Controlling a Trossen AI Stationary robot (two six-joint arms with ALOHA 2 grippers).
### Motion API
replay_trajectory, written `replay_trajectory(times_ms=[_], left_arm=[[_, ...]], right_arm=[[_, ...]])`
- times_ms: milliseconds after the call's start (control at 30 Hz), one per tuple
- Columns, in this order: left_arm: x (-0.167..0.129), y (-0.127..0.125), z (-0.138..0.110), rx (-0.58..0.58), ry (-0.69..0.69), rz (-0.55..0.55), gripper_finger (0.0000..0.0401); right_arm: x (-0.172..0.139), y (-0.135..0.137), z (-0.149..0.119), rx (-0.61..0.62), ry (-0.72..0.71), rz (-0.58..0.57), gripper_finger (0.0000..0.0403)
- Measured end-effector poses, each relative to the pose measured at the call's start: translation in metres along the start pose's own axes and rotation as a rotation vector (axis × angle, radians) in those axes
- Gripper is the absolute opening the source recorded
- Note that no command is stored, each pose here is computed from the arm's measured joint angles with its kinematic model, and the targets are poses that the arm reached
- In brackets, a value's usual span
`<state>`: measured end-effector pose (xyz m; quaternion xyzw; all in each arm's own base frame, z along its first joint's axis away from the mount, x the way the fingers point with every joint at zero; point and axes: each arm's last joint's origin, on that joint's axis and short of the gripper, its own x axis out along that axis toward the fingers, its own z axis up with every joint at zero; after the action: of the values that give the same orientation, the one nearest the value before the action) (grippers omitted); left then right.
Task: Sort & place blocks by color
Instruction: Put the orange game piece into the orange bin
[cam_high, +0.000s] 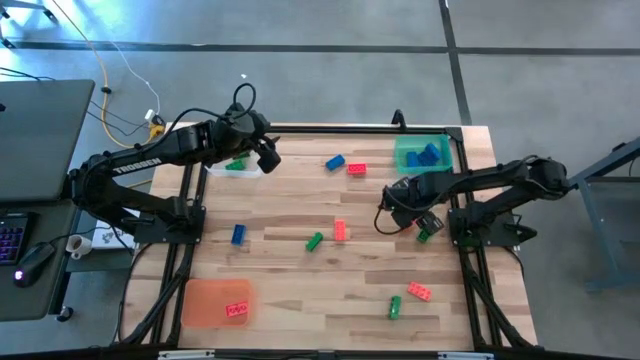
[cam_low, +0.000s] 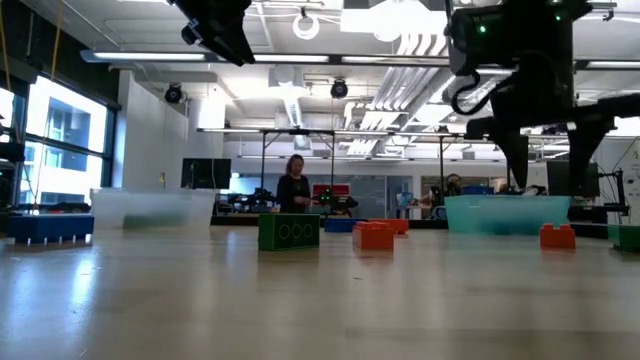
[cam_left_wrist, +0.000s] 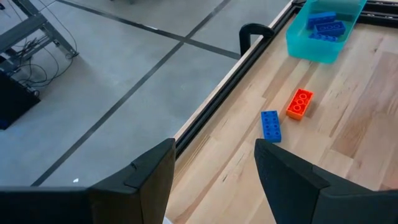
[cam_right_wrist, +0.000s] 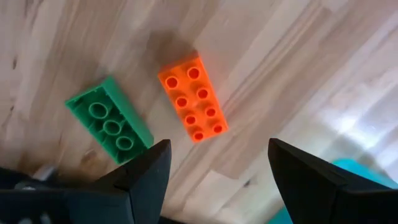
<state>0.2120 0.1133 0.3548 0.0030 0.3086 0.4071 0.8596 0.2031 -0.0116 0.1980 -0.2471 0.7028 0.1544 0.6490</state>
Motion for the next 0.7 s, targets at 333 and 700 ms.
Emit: replay_trajectory(times_ms=[333, 700], left_arm=[[0.000, 0.000, 0.000, 0.000, 0.000, 0.002, 0.0209], [0.000, 0.000, 0.000, 0.000, 0.000, 0.002, 0.0209]], right_arm=[[0.025, 0.008, -0.003, -0.030, -0.002, -0.007, 0.0256], [0.040, 0.011, -0.001, -0.018, -0.083, 0.005, 0.0256]])
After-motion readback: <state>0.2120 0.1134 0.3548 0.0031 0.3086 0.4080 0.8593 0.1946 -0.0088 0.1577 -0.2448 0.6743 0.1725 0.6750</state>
